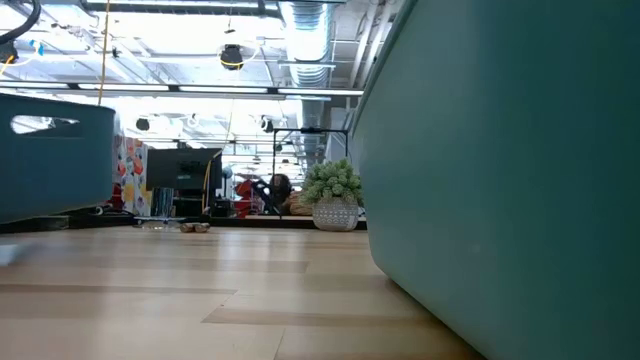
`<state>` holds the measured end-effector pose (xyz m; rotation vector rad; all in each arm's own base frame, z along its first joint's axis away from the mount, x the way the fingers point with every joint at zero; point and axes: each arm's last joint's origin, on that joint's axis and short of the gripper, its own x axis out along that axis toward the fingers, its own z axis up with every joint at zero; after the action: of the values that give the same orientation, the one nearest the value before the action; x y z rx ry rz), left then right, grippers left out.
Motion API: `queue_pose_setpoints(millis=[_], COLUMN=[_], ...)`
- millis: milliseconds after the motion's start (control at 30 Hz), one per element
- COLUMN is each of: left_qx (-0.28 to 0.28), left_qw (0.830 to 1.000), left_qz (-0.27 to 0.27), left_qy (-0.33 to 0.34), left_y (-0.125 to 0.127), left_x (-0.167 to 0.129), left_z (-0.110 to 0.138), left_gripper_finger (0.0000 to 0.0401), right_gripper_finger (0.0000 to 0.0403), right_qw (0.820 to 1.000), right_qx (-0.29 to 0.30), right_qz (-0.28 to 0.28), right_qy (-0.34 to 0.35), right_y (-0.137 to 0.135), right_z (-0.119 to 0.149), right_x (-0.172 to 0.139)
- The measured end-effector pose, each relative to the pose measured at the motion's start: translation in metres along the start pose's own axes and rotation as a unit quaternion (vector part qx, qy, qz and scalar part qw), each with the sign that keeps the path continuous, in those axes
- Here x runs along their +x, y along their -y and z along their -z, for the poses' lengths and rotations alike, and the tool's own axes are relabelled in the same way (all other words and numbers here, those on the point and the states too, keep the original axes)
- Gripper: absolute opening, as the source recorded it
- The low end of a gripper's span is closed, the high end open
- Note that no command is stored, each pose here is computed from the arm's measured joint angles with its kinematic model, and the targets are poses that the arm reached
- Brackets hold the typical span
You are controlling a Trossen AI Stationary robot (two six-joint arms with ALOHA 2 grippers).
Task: Sort batteries
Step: Put the black battery into the blue bin
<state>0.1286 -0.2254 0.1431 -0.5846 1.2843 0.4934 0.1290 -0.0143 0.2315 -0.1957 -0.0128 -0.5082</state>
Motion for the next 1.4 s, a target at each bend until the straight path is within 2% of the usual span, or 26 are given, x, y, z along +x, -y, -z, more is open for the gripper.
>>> queue_pose_setpoints(millis=[233, 533, 933, 1267, 1400], left_qx=[0.006, 0.013, 0.015, 0.019, 0.019], left_qw=[1.0, 1.0, 0.999, 0.989, 0.985], left_qz=[0.006, 0.012, 0.05, 0.133, 0.171], left_qy=[0.0, -0.002, -0.012, -0.054, -0.027], left_y=[0.001, 0.003, 0.003, -0.003, -0.007], left_x=[0.0, -0.003, -0.019, -0.058, -0.073], left_z=[0.0, 0.0, -0.004, -0.011, -0.017], left_gripper_finger=[0.0041, 0.0049, 0.004, 0.004, 0.004], right_gripper_finger=[0.0004, 0.0004, 0.0004, 0.0004, 0.0004], right_qw=[1.0, 1.0, 1.0, 1.0, 1.0], right_qx=[0.001, 0.004, 0.004, 0.004, 0.004], right_qz=[0.0, 0.0, 0.0, 0.0, 0.0], right_qy=[0.0, 0.0, 0.0, 0.0, 0.001], right_y=[0.0, 0.0, 0.0, 0.0, 0.0], right_z=[0.0, 0.0, 0.0, 0.0, 0.0], right_x=[0.0, 0.0, 0.0, 0.0, 0.0])
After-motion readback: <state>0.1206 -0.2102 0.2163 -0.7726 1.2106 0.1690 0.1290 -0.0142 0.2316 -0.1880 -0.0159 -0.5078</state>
